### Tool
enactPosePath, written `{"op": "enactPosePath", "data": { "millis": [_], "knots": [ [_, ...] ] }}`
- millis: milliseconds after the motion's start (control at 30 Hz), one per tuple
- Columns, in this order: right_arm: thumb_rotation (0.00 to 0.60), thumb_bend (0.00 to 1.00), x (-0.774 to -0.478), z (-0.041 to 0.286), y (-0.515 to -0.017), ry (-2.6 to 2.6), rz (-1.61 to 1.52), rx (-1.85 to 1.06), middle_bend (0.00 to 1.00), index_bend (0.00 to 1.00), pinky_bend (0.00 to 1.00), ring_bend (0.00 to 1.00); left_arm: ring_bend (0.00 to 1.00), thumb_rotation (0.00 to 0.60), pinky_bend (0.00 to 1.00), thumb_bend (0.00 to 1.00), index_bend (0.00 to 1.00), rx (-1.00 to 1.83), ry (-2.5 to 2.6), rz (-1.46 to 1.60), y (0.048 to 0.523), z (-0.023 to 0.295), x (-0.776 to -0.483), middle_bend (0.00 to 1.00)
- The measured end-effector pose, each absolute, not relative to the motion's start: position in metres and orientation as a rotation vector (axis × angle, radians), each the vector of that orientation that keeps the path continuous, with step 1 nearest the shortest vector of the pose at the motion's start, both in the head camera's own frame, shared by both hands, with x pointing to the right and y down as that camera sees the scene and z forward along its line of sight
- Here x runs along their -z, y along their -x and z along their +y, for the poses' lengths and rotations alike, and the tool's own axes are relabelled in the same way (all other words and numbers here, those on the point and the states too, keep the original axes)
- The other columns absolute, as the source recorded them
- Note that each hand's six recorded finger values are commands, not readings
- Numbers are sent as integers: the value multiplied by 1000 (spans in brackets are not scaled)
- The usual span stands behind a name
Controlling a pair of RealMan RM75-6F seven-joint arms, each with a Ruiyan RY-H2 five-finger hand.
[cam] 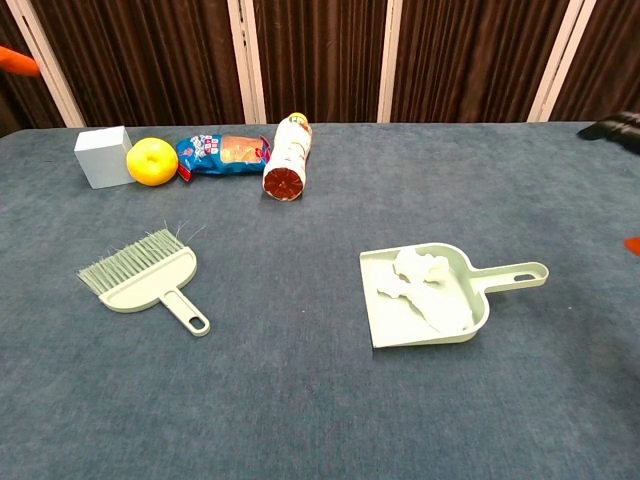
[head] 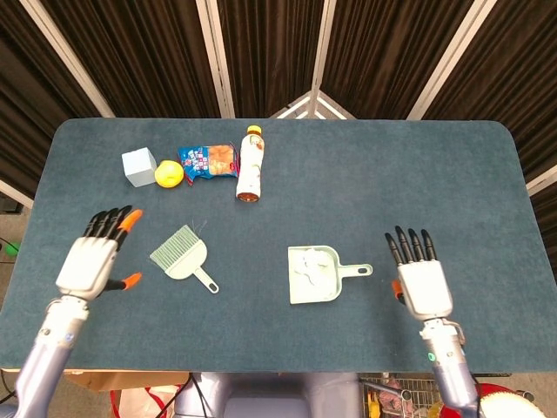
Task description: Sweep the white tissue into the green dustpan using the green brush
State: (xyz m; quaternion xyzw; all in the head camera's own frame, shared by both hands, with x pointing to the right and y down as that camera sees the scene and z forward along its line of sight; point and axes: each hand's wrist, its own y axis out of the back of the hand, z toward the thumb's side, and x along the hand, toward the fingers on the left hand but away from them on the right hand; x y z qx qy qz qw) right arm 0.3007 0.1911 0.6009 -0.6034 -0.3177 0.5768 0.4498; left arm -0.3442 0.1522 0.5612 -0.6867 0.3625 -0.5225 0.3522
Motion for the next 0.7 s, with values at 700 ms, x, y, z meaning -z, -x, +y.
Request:
{"op": "enactPosePath", "data": {
  "millis": [700],
  "knots": [
    [600,311,-518,245,-442,1336,-1058,-1422,0,0,0,0,0,600,12,0,0,1398,1506,1026,471,243,-532,0]
  ]
}}
